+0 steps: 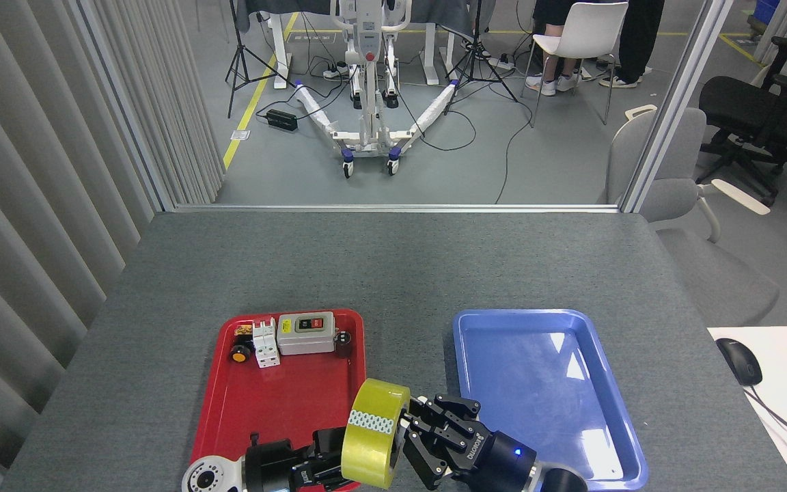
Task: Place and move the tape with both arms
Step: 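Grasp the tape with the right gripper and open the left gripper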
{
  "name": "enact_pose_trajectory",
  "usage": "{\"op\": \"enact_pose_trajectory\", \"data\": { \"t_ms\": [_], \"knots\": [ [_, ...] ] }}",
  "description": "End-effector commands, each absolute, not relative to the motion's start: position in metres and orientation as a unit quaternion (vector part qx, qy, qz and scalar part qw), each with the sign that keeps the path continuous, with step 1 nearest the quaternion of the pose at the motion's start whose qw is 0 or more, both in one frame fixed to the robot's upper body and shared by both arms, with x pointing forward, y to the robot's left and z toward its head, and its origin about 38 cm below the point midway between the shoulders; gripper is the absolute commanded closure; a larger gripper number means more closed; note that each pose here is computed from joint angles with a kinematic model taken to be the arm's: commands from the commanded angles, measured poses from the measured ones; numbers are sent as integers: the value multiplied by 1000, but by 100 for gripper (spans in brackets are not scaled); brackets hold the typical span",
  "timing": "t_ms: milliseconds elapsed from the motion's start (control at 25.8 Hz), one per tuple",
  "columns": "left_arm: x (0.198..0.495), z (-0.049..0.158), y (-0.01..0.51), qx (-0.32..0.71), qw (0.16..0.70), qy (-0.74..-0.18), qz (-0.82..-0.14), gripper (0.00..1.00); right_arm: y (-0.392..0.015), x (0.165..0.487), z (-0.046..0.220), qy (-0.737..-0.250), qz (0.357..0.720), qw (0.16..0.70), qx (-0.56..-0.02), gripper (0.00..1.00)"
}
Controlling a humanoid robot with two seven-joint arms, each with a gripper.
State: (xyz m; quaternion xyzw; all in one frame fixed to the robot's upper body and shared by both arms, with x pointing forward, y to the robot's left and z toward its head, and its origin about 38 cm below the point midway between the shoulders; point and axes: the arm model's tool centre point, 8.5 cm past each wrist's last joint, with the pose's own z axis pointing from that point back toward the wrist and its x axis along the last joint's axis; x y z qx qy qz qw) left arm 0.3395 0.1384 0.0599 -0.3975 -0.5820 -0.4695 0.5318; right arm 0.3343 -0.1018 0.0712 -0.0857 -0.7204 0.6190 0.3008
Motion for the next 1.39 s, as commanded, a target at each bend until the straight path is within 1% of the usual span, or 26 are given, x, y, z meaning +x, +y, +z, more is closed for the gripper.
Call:
{"op": "enact_pose_trajectory", "data": {
  "t_ms": [0,39,271,620,775,852,930,1007,1085,1162,1240,1278,1317,1356],
  "knots": [
    [339,59,141,-389,523,-592,-474,6,-101,335,71,-720,620,301,-85,73],
    [340,60,141,-386,518,-597,-475,0,-101,335,71,-720,620,301,-85,73],
    [340,62,142,-378,507,-611,-477,0,-101,334,71,-720,620,301,-84,73],
    [345,55,154,-359,516,-621,-468,0,-99,334,71,-723,615,303,-83,73],
    [350,52,163,-336,533,-632,-450,0,-103,332,69,-722,613,310,-84,73],
    [357,53,169,-308,549,-649,-428,0,-104,331,67,-721,612,313,-84,73],
    [365,54,178,-269,570,-668,-395,0,-104,330,66,-721,611,314,-83,73],
    [372,52,185,-226,590,-675,-382,0,-104,330,67,-722,611,314,-84,73],
    [379,53,193,-146,607,-675,-393,0,-103,330,68,-723,610,313,-83,73],
    [389,60,198,-24,610,-673,-417,0,-103,329,69,-724,609,313,-84,73],
    [396,65,204,116,603,-642,-459,0,-104,327,67,-724,608,315,-82,73],
    [399,68,208,184,596,-618,-478,0,-104,325,66,-724,608,316,-81,73],
    [400,68,208,232,593,-591,-496,0,-104,324,68,-726,606,316,-82,73],
    [401,66,205,259,595,-567,-507,0,-105,322,71,-729,603,314,-85,73]
  ]
}}
